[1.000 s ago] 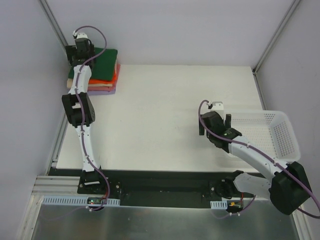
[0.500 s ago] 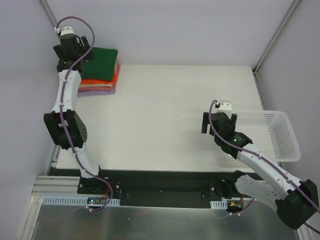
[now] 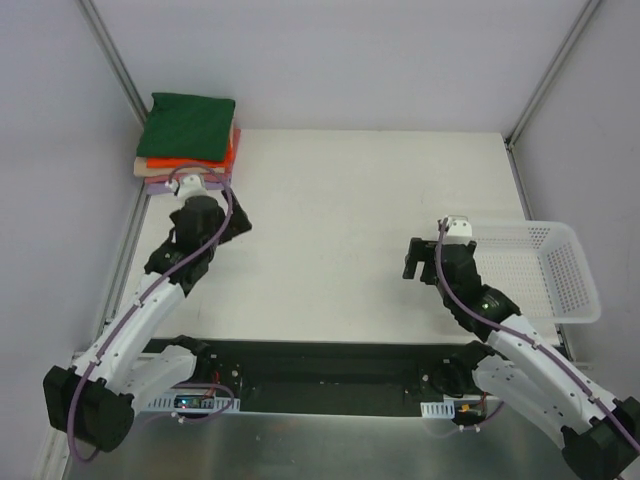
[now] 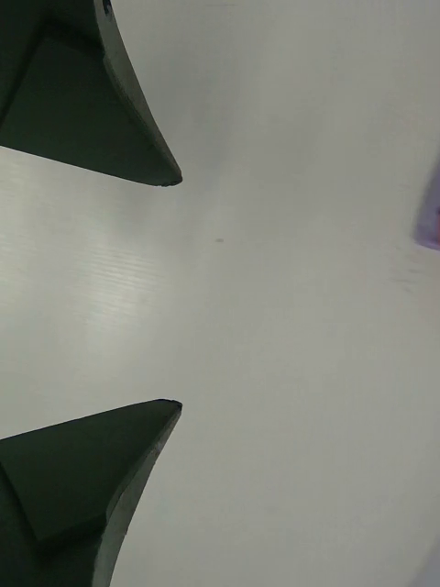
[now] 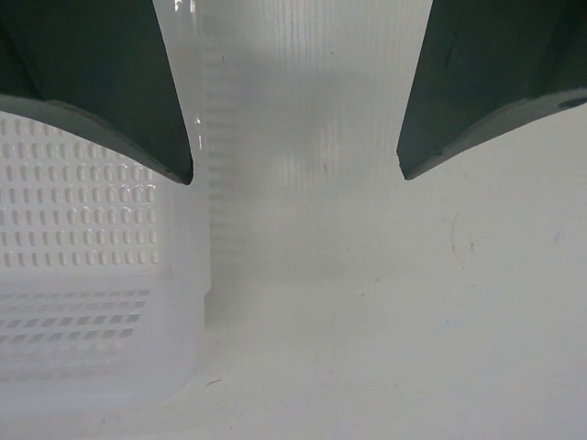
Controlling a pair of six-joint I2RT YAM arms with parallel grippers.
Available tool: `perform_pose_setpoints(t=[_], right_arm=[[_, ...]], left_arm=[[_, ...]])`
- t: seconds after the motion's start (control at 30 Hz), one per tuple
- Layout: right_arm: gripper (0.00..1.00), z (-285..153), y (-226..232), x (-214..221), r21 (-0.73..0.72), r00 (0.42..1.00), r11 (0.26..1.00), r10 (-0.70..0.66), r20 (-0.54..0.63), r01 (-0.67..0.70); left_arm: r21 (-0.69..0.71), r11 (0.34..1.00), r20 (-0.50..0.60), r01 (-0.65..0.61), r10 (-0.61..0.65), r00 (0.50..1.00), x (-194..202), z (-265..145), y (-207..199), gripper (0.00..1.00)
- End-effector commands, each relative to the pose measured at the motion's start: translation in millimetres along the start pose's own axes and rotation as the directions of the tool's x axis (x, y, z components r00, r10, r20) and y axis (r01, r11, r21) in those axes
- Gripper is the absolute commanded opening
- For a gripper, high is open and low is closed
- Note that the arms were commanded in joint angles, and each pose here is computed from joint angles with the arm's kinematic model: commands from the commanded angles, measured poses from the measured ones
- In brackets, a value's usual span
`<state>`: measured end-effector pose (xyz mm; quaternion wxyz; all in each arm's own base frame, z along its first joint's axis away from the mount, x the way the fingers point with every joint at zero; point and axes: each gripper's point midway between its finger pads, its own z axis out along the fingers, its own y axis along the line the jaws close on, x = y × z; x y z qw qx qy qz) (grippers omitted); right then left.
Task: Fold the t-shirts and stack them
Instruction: Put the neatly folded tshirt into the corner of the board with the left arm
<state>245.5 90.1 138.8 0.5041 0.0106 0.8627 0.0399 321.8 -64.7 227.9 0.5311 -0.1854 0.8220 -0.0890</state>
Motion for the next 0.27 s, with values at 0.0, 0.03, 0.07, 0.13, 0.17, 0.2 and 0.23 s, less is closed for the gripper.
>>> perform_pose_setpoints(t=[0.0, 0.03, 0.07, 0.13, 0.17, 0.2, 0.23], right_arm=[[0.96, -3.8, 9.6, -2.4, -0.083, 0.998, 0.996, 0.038, 0.054, -0.034], [0.96, -3.6, 8.7, -0.8, -0.086, 0.997, 0.996, 0.045, 0.066, -0.039], [0.96, -3.8, 8.9, 0.1, -0.095, 0.996, 0.995, 0.049, 0.079, -0.041], [0.96, -3.8, 9.7, -0.2, -0.11, 0.993, 0.993, 0.06, 0.103, -0.049], [0.96, -5.1, 11.4, -1.8, -0.124, 0.991, 0.991, 0.067, 0.112, -0.053], [0.96, -6.8, 13.6, -3.6, -0.139, 0.99, 0.989, 0.074, 0.121, -0.056], [0.96, -8.3, 14.1, -6.4, -0.147, 0.988, 0.987, 0.084, 0.13, -0.064]], left_arm=[[-0.125, 0.99, -0.065, 0.06, -0.068, 0.996, 61.1, -15.7, 42.3, 0.99], [-0.133, 0.989, -0.073, 0.059, -0.069, 0.995, 68.8, -18.0, 48.5, 0.99], [-0.137, 0.989, -0.083, 0.054, -0.066, 0.994, 75.6, -20.6, 53.4, 0.99], [-0.144, 0.989, -0.095, 0.045, -0.059, 0.994, 83.3, -25.6, 60.5, 0.99], [-0.15, 0.988, -0.098, 0.045, -0.06, 0.993, 85.3, -27.6, 63.2, 0.99], [-0.146, 0.988, -0.093, 0.046, -0.06, 0.994, 84.8, -29.7, 64.0, 0.99], [-0.143, 0.989, -0.089, 0.048, -0.061, 0.994, 83.9, -31.2, 64.2, 0.99]])
